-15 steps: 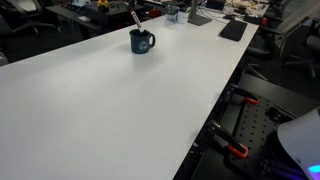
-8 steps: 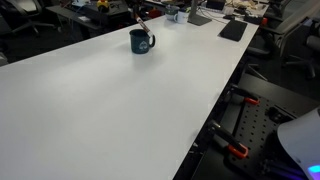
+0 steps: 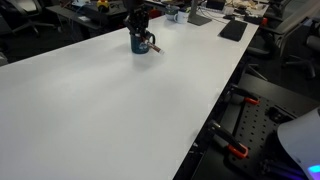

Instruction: Remove the marker from the mug

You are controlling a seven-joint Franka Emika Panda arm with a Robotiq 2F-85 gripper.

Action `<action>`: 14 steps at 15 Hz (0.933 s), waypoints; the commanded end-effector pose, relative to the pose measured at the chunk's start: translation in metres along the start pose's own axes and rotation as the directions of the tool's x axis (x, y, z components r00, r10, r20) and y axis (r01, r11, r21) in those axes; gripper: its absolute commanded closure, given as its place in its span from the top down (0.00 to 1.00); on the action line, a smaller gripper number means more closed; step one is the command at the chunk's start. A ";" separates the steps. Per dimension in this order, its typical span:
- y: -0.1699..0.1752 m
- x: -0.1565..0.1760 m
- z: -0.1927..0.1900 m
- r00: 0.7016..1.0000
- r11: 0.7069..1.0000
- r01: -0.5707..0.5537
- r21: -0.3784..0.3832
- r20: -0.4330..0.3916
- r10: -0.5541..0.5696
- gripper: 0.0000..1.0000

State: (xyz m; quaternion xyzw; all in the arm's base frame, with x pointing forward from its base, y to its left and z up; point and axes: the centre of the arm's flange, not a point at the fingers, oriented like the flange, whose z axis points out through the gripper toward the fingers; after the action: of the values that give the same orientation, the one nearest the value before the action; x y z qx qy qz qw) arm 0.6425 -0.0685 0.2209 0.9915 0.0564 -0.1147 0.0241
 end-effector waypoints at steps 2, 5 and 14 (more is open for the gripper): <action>-0.016 -0.016 0.030 0.980 0.979 0.199 -0.038 -0.022 -0.200 0.05; -0.021 -0.019 0.042 0.953 0.956 0.292 -0.035 -0.071 -0.294 0.05; -0.021 -0.013 0.063 0.942 0.944 0.330 -0.027 -0.047 -0.331 0.49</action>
State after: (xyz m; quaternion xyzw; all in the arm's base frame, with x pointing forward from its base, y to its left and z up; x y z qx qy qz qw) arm 0.6129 -0.0534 0.1623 0.9703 0.2236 -0.0915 0.0126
